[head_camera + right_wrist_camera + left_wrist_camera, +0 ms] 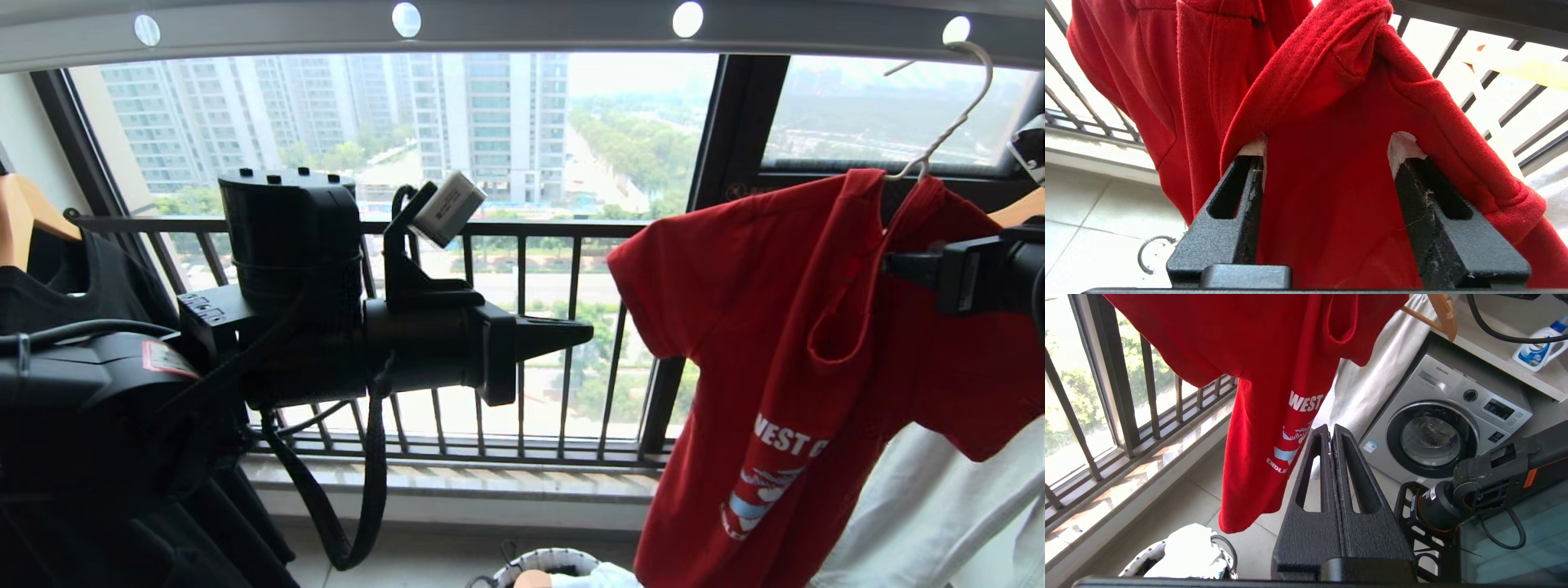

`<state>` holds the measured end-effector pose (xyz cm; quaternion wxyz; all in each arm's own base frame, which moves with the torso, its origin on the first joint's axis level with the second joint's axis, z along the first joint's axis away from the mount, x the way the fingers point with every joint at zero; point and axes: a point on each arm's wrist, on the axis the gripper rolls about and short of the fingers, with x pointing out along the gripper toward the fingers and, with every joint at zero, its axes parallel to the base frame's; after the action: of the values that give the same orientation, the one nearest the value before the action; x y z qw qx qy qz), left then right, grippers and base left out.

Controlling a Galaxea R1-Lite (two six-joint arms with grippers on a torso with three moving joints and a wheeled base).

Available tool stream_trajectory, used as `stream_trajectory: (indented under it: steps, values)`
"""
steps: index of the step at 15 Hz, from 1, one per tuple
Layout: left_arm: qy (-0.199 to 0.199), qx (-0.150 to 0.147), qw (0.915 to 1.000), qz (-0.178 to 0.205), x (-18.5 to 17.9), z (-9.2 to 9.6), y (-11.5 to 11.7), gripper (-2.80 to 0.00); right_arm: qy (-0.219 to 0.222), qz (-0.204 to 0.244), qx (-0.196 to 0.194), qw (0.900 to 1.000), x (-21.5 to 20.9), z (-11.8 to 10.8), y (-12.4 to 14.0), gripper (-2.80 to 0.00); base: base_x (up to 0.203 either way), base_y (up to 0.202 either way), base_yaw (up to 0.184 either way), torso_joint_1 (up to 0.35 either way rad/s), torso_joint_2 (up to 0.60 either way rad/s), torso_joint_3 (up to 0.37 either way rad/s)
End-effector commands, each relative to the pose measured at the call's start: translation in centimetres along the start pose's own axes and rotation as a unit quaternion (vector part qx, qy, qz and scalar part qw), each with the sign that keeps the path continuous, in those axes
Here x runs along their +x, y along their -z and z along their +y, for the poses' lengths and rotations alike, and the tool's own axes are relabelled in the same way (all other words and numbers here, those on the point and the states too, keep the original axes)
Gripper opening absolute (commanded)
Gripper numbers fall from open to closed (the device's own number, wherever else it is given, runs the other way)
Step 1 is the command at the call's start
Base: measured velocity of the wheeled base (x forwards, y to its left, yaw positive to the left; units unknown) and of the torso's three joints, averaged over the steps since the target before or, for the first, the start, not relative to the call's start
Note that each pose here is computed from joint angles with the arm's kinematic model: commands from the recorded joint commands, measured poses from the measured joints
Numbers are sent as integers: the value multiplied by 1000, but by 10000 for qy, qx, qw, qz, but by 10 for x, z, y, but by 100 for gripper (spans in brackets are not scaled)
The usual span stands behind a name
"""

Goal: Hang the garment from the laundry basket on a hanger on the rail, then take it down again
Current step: Take the clothes off the clothes rack

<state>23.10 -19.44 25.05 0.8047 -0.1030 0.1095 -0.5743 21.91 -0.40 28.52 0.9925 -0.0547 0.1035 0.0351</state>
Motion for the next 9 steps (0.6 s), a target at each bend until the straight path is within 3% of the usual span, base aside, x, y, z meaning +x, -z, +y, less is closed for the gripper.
stream_trajectory:
  steps: [1,4,9]
  values:
    - [31,37,10000,-60,-3,-3,-3,-280,-59,-69,9,10000,-6,0,-2,0,0,0,0,0,0,0]
    - [31,44,10000,-60,-3,-3,-3,-280,-86,-81,-15,9999,-11,-1,1,0,0,0,0,0,0,0]
    - [30,48,10000,-54,-3,-3,-3,-280,276,-40,-331,9991,-22,-12,6,0,0,0,0,0,0,0]
